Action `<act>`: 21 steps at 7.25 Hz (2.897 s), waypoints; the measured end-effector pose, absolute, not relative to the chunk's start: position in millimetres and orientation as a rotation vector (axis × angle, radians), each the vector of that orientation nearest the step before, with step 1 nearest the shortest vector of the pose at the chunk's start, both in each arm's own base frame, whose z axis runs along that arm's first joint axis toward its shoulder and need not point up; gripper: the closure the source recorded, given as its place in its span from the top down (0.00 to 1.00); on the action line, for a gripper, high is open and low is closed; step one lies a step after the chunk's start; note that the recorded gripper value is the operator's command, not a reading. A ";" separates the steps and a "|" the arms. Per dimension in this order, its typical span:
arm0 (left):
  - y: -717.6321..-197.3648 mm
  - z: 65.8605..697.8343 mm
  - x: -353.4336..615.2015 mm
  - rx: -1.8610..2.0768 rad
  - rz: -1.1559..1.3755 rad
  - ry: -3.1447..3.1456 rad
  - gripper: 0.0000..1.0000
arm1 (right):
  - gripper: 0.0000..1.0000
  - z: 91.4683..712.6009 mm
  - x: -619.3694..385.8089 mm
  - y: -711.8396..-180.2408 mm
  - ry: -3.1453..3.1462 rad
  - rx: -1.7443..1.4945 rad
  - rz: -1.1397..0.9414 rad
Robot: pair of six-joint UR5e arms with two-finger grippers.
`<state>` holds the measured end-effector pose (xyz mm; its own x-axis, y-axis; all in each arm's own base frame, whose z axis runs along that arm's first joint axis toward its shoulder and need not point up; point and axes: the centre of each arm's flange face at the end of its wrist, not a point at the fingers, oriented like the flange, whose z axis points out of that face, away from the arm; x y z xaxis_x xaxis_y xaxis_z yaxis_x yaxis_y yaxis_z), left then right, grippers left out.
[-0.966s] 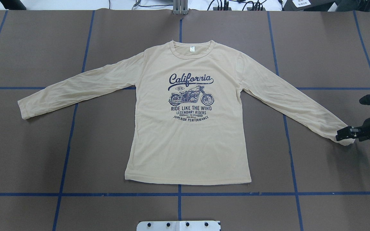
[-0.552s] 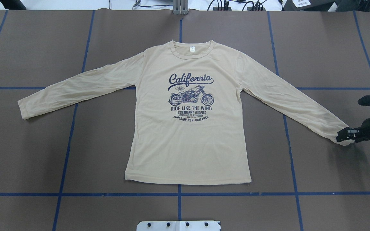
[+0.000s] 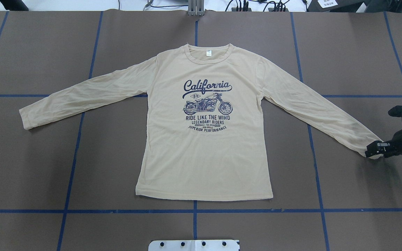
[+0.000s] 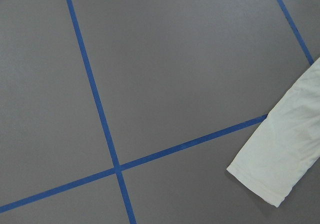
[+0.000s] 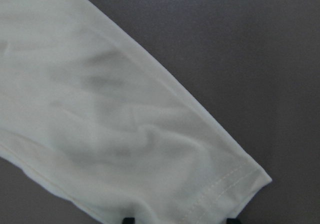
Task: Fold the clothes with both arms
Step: 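Move the right gripper to the nearest sleeve cuff and grasp it, then lift the cuff with the right gripper and fold the sleeve toward the collar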
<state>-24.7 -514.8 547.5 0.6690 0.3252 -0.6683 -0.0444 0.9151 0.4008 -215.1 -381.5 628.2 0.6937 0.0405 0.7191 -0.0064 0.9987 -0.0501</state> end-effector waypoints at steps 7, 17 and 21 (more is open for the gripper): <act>-515.1 548.0 -24.7 0.369 0.213 0.816 1.00 | 0.00 629.0 -215.7 -381.4 -0.803 -0.049 0.025; -520.9 542.7 -24.2 0.357 0.173 0.825 1.00 | 0.00 461.5 -168.0 -436.0 -1.101 0.167 0.000; -521.5 542.8 -24.2 0.347 0.149 0.829 1.00 | 0.00 337.9 -164.2 -494.6 -1.295 0.264 -0.126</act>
